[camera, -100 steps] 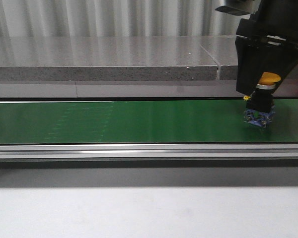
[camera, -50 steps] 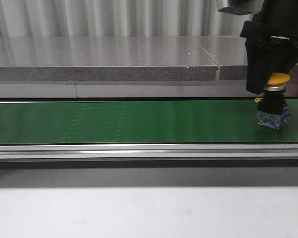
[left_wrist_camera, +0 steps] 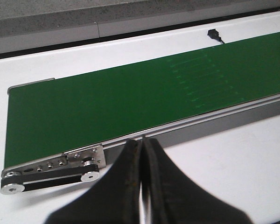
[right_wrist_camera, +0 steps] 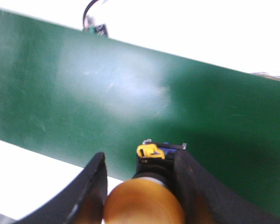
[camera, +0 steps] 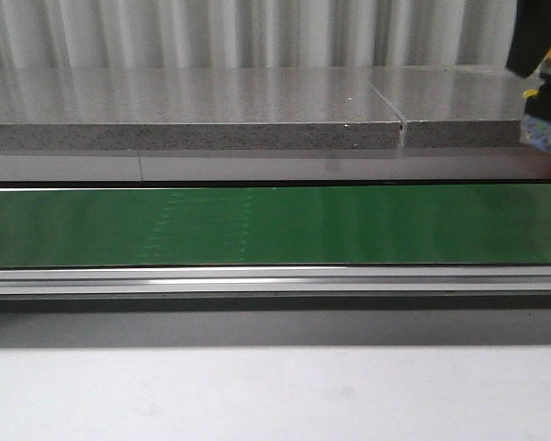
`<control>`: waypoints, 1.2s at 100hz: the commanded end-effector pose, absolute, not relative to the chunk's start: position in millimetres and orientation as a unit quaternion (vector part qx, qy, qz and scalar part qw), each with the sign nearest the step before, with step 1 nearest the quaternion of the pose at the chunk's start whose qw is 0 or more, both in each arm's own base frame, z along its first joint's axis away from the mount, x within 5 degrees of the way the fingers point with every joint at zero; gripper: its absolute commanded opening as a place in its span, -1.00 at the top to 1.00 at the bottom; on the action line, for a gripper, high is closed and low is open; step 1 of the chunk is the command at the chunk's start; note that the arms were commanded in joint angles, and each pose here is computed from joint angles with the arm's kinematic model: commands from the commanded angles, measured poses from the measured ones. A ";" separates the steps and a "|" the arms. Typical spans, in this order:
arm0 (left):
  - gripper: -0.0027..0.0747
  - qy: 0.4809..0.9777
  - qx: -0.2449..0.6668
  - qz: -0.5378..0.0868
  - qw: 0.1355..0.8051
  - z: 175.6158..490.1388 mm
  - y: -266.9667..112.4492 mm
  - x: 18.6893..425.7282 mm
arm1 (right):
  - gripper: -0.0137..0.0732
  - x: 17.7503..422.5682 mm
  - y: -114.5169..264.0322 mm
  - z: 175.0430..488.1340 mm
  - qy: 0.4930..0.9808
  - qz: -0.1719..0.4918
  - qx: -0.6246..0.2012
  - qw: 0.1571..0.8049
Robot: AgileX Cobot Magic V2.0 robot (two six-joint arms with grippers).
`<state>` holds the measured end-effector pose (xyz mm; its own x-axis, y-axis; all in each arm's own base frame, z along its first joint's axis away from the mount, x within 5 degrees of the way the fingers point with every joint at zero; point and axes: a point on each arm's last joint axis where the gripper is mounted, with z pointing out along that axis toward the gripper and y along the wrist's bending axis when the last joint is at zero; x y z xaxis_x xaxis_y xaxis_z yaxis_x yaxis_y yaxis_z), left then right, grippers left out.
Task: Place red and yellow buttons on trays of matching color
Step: 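Close the right gripper on the yellow button and lift it, then lower the yellow button into the yellow tray and open the right gripper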
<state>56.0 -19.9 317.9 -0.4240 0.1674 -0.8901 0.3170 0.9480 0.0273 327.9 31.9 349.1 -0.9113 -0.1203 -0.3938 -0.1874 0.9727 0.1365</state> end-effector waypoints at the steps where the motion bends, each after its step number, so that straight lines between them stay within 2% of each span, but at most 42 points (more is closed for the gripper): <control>1: 0.99 0.819 0.138 -0.085 0.551 330.6 -21.6 58.2 | 0.24 306.1 16.7 390.4 0.959 0.088 -0.037 0.268; 27: 0.99 0.819 0.138 -0.085 0.551 330.6 -21.6 58.2 | 0.24 271.8 -36.3 420.3 0.945 0.057 0.079 0.313; 73: 0.99 0.819 0.138 -0.085 0.551 330.6 -21.6 58.2 | 0.24 239.5 -100.6 430.8 0.923 -0.006 0.201 0.329; 84: 0.99 0.819 0.138 -0.085 0.551 330.6 -21.6 58.2 | 0.24 236.5 -113.8 421.9 0.918 -0.022 0.227 0.325; 120: 0.99 0.819 0.138 -0.085 0.551 330.6 -21.6 58.2 | 0.24 219.4 -162.0 364.1 0.893 -0.050 0.333 0.298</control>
<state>56.0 -19.9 317.9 -0.4240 0.1674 -0.8901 0.3170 0.9480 0.0273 227.7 -153.2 354.4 -0.6758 0.5656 -0.4727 0.5912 0.7989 0.1107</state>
